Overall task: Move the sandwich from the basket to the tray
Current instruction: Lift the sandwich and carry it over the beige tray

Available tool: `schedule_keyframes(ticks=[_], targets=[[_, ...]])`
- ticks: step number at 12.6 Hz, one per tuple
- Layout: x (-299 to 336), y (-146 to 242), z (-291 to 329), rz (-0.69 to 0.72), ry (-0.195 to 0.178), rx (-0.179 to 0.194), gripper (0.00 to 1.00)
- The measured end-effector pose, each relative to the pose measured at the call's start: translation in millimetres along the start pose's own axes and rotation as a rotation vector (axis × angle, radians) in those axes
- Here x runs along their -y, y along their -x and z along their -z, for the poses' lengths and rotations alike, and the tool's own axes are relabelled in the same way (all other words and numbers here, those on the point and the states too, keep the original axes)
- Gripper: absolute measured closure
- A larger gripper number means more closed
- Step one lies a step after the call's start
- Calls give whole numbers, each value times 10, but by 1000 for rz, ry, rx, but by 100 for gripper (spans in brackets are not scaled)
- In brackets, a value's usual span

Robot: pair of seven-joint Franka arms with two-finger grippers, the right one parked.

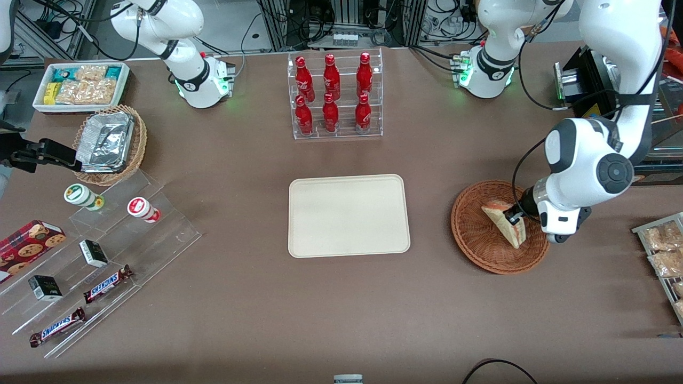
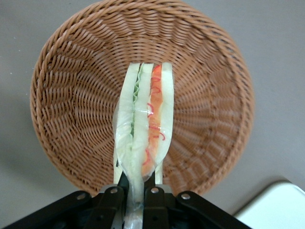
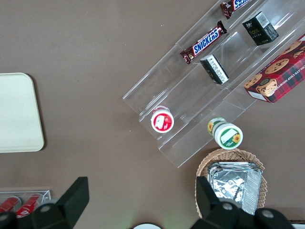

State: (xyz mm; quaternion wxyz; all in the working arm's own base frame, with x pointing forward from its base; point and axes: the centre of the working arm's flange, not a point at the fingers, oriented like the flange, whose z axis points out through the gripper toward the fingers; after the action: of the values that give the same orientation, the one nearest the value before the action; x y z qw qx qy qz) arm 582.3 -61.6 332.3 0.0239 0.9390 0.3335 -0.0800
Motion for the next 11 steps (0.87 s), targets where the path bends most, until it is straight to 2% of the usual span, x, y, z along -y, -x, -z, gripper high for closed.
schedule_keyframes(ticks=[5, 9, 11], targets=[[-625, 520, 225, -239, 3, -21, 86], [-1325, 1288, 216, -418, 7, -33, 86], [-1656, 1628, 157, -457, 14, -33, 86]])
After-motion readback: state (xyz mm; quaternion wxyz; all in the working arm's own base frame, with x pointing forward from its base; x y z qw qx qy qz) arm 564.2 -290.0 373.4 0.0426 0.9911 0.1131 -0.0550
